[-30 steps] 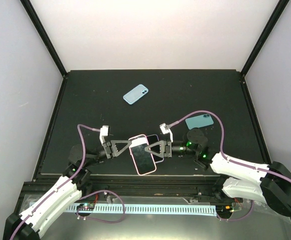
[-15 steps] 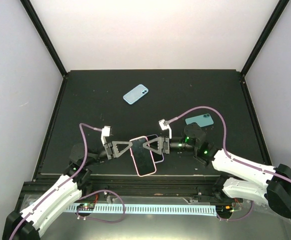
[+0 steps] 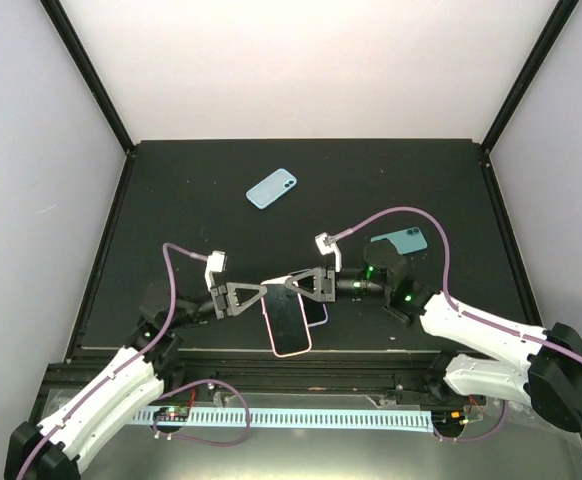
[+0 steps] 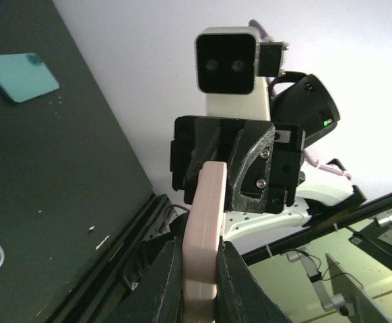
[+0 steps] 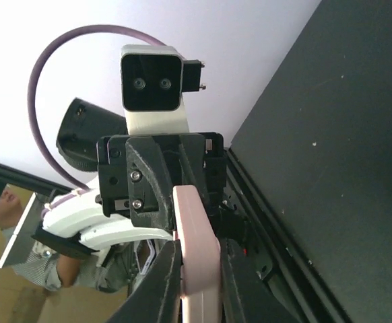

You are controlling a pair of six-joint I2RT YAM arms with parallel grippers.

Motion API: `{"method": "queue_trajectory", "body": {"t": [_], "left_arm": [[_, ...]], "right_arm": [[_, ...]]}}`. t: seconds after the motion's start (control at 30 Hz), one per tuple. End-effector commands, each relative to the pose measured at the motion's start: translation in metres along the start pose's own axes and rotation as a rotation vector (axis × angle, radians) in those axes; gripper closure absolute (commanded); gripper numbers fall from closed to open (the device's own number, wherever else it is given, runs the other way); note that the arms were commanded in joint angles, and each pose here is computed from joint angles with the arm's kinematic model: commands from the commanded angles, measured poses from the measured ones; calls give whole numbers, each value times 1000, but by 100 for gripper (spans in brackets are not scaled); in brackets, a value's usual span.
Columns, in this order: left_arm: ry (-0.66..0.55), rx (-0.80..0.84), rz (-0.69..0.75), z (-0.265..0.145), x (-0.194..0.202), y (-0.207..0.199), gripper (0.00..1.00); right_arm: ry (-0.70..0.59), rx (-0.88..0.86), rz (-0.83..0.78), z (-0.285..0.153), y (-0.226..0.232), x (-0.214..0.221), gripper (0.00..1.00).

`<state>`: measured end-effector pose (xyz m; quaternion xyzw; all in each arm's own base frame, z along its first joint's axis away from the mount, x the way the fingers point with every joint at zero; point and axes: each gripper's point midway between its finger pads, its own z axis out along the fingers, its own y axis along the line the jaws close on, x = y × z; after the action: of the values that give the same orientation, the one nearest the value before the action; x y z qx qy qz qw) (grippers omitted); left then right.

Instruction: Put the phone into the phone case

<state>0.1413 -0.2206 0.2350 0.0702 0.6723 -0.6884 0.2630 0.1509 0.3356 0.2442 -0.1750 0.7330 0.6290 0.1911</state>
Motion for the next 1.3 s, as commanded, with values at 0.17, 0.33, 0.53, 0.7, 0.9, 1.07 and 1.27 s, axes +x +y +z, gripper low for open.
{"method": "queue_trajectory", "body": {"t": [0.17,0.33,0.53,0.7,0.9,1.07,1.27], "left_arm": [[77,-241,-46,1,6,38,98],[77,-216,-65,4,5,35,98],[12,-63,-66,5,-6,3,99],[-5,-39,-51,5,-10,-3,99],[-16,-29,-43,8,-15,-5,98],[-9,-64,-50,10,-16,1,98],[-4,-107,-68,11,-16,10,98]], "right_arm": [[-25,-18,-166,-2,24,-23,99],[6,33,-165,-3,14,-18,85],[29,29,-134,-11,5,1,49],[69,17,-85,-14,-8,21,41],[94,5,-60,-17,-11,32,45],[95,28,-59,-19,-17,36,77],[31,13,-39,-24,-13,29,93]]}}
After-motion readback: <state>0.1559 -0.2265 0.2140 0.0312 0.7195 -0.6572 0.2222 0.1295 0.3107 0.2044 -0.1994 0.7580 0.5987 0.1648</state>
